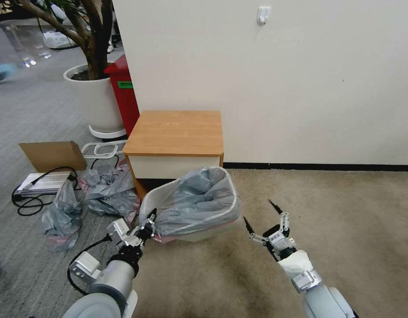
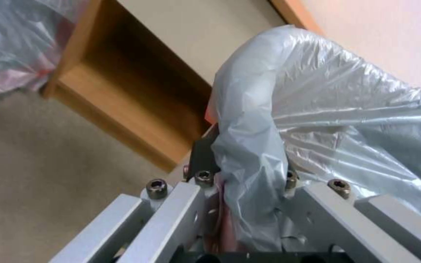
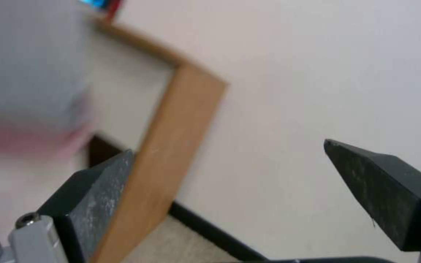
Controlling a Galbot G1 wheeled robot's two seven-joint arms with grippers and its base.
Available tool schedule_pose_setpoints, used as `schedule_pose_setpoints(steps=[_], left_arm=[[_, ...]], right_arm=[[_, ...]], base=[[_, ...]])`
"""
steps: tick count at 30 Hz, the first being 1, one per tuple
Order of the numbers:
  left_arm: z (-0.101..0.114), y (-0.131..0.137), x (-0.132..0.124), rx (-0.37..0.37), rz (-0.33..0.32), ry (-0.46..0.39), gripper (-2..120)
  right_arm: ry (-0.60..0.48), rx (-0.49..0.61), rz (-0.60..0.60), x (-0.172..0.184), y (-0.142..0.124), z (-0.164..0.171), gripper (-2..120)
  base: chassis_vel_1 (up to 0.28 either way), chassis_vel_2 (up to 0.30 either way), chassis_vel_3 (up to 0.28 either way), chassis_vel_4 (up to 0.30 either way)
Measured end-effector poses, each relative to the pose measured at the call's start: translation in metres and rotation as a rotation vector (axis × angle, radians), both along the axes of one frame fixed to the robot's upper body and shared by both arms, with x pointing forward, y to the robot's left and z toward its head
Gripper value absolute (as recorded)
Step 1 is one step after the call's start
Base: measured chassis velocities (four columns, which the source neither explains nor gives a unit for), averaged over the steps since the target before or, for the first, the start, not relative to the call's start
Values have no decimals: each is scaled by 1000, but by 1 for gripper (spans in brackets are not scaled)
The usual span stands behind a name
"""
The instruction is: Pick up the garbage bag from the table and place it over the trash can.
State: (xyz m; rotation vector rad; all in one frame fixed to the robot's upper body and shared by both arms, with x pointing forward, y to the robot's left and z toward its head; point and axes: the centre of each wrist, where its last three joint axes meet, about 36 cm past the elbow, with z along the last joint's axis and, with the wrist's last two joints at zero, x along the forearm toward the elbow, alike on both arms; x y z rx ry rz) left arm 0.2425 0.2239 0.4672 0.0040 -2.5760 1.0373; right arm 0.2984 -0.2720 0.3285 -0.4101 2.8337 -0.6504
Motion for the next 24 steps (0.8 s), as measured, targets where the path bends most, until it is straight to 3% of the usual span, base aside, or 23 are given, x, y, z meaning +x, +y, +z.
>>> schedule_pose_setpoints(steps=[2,3,6,7,9,12,13,15,18,24], left_arm=[[-3,0,-2,45,-26,8,7],[-3,0,-2,45,-26,8,7],[-12,2,-5,191,-121,-6,7],[-12,2,-5,191,-121,-6,7],[-19,3,-6,301,-169,-22,7],[-22,2,-7,356,-188,-34,7],[-25,1,-8,444,-209,-64,7],[-26,1,-9,483,-221,-80,7],[-28,-2,-13,623,-258,-155,7],[-26,-9,-14,699,-271,-213,7]], right_arm=[[-4,101,-40,2,3,20,100],[-4,101,-40,2,3,20,100],[-57,237,-18,3,16,80,100],[-57,237,-18,3,16,80,100],[-66,283,45,-4,29,118,96],[-47,282,93,-11,37,136,90],[-15,256,160,-19,44,153,80],[1,238,192,-23,47,158,78],[63,121,332,-32,50,182,62],[148,-62,466,-30,47,190,42]], base=[[0,0,0,0],[0,0,0,0],[0,0,0,0],[0,0,0,0],[0,0,0,0],[0,0,0,0],[0,0,0,0],[0,0,0,0],[0,0,0,0],[0,0,0,0]])
